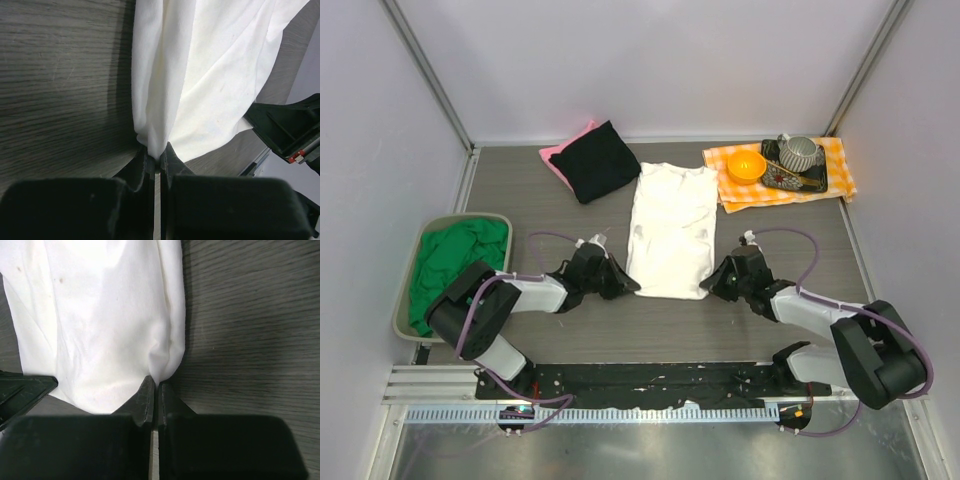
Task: Fold and stack the t-shirts
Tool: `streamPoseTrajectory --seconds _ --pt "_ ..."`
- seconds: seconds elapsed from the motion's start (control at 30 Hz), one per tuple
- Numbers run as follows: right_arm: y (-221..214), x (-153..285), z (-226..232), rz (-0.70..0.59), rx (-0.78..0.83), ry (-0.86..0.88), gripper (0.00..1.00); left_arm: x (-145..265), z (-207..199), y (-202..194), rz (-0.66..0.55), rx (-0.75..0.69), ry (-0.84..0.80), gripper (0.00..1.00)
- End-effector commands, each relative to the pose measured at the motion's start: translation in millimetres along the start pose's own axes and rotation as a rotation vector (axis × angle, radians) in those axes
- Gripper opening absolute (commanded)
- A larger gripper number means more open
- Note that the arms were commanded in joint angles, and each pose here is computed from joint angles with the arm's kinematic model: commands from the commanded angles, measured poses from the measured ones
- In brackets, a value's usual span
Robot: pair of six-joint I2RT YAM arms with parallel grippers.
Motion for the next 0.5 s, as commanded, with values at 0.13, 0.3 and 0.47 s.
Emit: streamPoseTrajectory --seconds 0.13,0.3,0.47 --pt "-30 26 -25 0.104 0.116 -0.131 0.01 26 66 -51 0.127 -0.065 0.278 0.00" --pt "-44 53 -9 0.155 0.208 -0.125 0.01 41 50 -66 0.128 -0.096 0.241 0.00" --pt "-56 78 0 0.165 0.242 -0.110 0.01 63 27 -90 0.097 -0.162 0.186 0.00"
Point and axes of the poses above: each gripper's point midway between its finger pads, its own x axis back along the fingers, its own z axis along the line the jaws close on, y = z × x, the point moved 2 cm from there along x, back along the fingers, and after that the axes turned 1 degree about -x, right-handed, at the moved point
